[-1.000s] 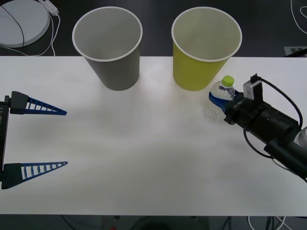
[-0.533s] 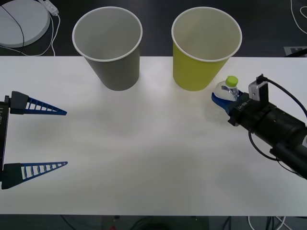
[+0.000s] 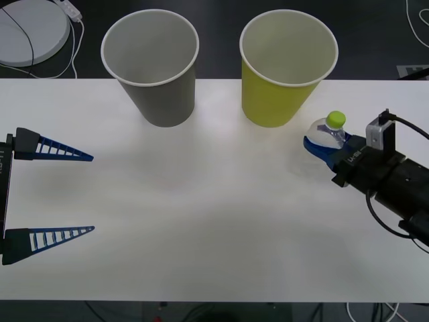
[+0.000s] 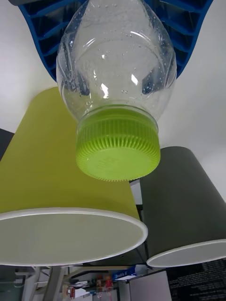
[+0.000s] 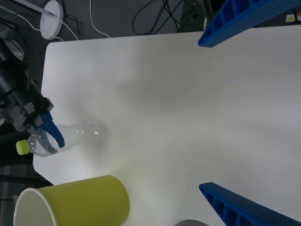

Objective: Put the can into the green bin and the plastic bottle into the gray bin

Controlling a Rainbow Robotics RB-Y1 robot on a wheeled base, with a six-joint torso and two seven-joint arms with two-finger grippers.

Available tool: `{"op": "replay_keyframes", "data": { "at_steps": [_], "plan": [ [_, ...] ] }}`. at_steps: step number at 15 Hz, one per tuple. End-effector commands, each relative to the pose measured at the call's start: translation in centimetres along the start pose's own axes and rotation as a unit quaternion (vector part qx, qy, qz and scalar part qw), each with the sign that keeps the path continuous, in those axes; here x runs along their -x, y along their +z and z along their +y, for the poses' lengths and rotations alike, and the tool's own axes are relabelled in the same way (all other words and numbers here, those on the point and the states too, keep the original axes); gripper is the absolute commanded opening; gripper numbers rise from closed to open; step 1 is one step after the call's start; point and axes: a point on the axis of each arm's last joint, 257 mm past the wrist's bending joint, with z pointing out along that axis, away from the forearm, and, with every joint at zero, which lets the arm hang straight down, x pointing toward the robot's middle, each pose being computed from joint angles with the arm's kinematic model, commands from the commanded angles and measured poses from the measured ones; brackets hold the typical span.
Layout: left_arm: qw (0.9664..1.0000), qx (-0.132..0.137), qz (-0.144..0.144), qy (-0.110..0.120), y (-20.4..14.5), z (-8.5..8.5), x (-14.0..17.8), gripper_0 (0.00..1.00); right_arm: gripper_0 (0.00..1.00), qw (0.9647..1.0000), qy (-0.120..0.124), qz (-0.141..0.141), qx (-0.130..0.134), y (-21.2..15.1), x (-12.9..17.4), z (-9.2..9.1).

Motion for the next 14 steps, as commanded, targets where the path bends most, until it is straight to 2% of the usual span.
{"op": "replay_keyframes", "data": {
  "at_steps": [1, 6, 9, 14],
  "plan": [
    [1.0000, 0.000, 0.000, 0.000, 0.0, 0.0, 0.0, 1.00, 0.00, 0.9999, 0.006, -0.003, 0.012, -1.4, 0.8, 0.8],
    [1.0000, 0.000, 0.000, 0.000, 0.0, 0.0, 0.0, 1.00, 0.00, 0.9990, 0.030, -0.001, 0.033, -3.6, 1.9, 2.2],
    [1.0000, 0.000, 0.000, 0.000, 0.0, 0.0, 0.0, 1.00, 0.00, 0.9974, 0.056, 0.003, 0.045, -4.9, 2.5, 3.3],
    [1.0000, 0.000, 0.000, 0.000, 0.0, 0.0, 0.0, 1.00, 0.00, 0.9916, 0.105, 0.026, 0.070, -7.0, 4.1, 4.3]
  ]
}}
